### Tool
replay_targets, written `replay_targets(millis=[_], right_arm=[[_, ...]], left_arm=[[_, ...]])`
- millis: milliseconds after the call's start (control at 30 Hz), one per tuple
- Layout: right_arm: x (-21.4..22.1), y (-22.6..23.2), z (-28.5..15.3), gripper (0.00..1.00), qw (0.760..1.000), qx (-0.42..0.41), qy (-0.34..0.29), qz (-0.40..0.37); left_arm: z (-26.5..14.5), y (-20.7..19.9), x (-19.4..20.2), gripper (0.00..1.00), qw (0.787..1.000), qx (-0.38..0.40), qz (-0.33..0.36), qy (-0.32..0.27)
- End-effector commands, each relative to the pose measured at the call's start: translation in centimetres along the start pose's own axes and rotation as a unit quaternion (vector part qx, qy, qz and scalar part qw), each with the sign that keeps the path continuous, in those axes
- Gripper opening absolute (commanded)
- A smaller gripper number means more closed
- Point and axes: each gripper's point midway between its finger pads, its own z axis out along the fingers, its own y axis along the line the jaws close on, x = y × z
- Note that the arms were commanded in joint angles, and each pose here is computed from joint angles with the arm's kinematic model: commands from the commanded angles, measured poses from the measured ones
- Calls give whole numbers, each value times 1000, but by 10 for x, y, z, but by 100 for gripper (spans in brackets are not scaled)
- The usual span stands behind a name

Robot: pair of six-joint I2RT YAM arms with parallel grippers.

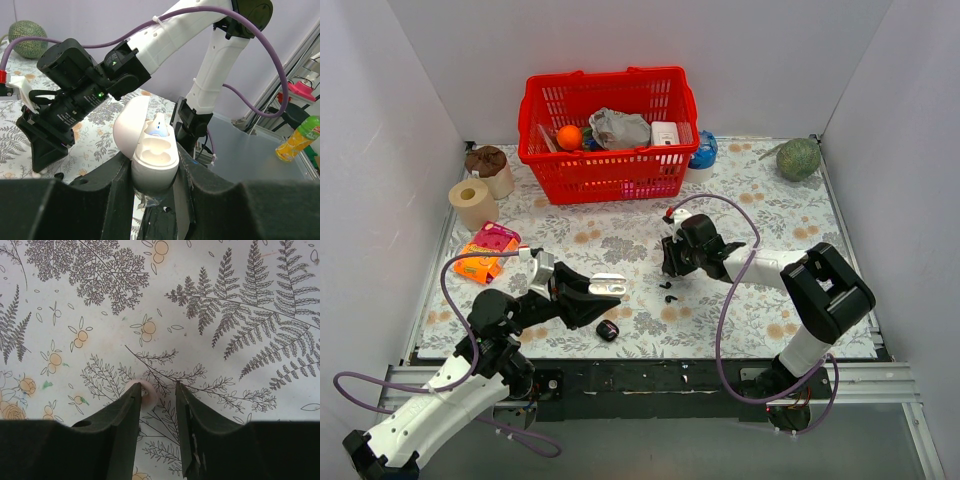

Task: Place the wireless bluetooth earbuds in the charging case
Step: Pick up the earbud from the center of the board.

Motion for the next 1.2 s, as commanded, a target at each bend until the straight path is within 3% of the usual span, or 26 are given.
replay_targets(millis=[0,633,900,1167], right_arm=[[31,0,-4,41,999,2,43,-5],[52,12,-6,29,998,-20,56,2],[57,15,-11,2,998,-26,56,8],[57,18,-15,1,998,-30,51,17]], left_arm=[[1,-7,-8,0,1000,13,5,-9],[-1,-6,-6,0,1000,10,0,-11],[-2,-6,-5,0,1000,11,-1,-10],[-2,-7,-5,0,1000,12,0,-11]])
